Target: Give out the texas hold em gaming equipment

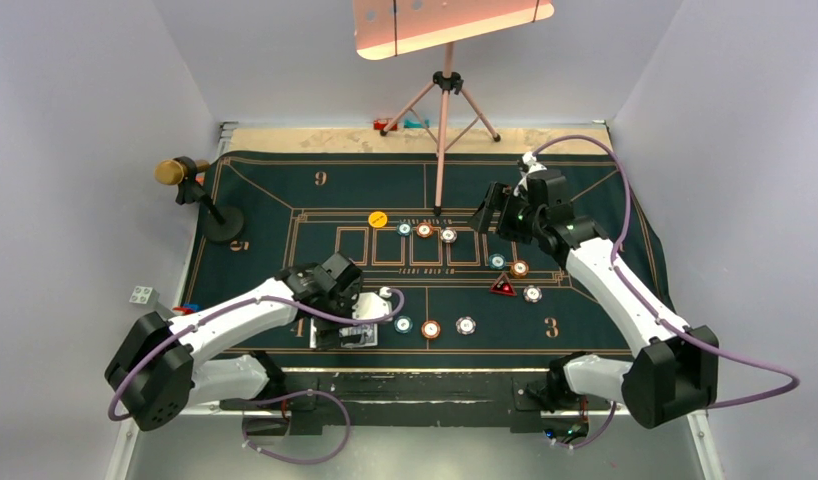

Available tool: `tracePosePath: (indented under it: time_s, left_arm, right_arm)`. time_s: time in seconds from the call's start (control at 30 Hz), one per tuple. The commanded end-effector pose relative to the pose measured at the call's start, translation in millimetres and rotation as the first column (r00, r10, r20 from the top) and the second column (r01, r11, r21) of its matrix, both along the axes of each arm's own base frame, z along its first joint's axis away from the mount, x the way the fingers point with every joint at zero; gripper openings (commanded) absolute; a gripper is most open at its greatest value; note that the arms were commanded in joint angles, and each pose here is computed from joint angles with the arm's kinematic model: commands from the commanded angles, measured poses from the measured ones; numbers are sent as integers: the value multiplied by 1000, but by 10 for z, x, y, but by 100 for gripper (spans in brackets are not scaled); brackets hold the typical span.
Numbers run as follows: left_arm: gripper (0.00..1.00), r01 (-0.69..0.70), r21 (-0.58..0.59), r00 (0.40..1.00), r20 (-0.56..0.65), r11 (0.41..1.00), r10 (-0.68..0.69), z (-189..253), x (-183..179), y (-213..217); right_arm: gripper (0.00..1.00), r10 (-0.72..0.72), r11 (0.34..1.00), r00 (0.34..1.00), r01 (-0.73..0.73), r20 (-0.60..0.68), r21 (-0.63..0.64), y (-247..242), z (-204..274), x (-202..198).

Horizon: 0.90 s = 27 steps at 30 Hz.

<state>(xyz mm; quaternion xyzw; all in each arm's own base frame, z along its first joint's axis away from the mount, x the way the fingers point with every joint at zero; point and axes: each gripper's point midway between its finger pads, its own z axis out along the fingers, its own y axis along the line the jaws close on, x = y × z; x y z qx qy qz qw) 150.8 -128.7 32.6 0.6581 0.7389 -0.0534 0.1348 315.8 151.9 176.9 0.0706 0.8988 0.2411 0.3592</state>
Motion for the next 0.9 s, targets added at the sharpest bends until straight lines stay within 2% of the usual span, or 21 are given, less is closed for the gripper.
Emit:
tracePosePath:
  time_s: [0.0, 0.3, 0.6, 0.87]
  left_arm:
    - [100, 5, 2, 1000, 18, 1000, -5, -47, 33, -51]
    - [100, 11, -45, 1000, 8, 999, -11, 188, -46, -79]
    - [100, 4, -42, 1000, -16, 999, -5, 101, -97, -68]
    - [100, 20, 44, 999, 40, 999, -22, -82, -22, -52]
  right_arm:
    - [83, 23, 999, 998, -26, 66, 45, 104, 237, 107]
    - [83, 34, 999, 998, -36, 53, 37, 116, 190, 119]
    - [84, 55, 997, 997, -58, 49, 46, 146, 168, 95]
    - [84, 54, 998, 998, -56, 41, 42, 151, 150, 117]
